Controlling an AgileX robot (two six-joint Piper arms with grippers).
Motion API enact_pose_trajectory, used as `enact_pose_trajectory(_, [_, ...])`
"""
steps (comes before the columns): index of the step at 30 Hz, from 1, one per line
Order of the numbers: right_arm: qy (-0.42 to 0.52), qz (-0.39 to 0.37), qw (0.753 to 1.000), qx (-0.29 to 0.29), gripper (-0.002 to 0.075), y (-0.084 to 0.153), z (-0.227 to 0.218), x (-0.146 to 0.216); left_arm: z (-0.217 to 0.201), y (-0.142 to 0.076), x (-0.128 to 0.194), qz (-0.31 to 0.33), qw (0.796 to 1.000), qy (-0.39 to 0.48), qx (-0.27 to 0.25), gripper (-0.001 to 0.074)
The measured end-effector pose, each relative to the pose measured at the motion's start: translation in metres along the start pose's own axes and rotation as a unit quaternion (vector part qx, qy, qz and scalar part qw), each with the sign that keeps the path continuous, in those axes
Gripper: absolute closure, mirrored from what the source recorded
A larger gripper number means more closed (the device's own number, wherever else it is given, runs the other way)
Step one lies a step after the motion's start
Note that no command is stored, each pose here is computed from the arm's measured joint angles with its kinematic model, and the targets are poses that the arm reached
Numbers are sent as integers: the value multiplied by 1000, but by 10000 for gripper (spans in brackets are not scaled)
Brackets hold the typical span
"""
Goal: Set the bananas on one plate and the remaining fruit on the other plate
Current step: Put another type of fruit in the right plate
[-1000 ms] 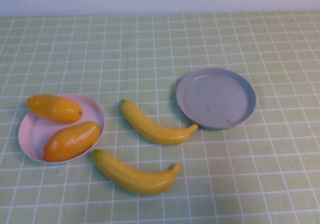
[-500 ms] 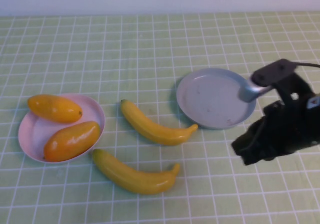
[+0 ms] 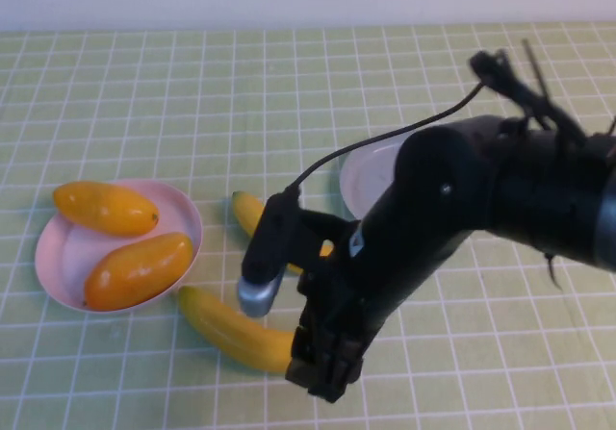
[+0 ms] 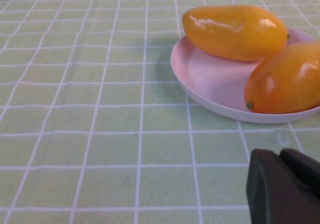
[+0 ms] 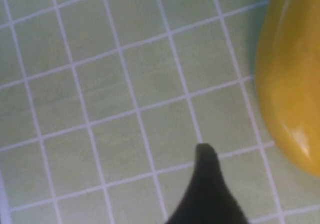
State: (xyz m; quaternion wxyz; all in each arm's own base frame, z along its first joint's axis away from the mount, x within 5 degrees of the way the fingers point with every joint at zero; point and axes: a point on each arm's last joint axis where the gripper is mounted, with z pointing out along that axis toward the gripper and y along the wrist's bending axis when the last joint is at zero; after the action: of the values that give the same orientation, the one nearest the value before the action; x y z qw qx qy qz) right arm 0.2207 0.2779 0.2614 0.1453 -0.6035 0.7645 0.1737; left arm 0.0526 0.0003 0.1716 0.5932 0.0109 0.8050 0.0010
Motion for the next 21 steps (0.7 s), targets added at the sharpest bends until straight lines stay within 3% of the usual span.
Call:
enact_pose_trajectory(5, [11,-51,999,12,245,5,30,-21,0,0,0,0,1000,1,0,731])
enact_pose_trajectory(21, [55,-99,993,42,256,-19,100,-30,0,0,0,0,1000,1,0,731])
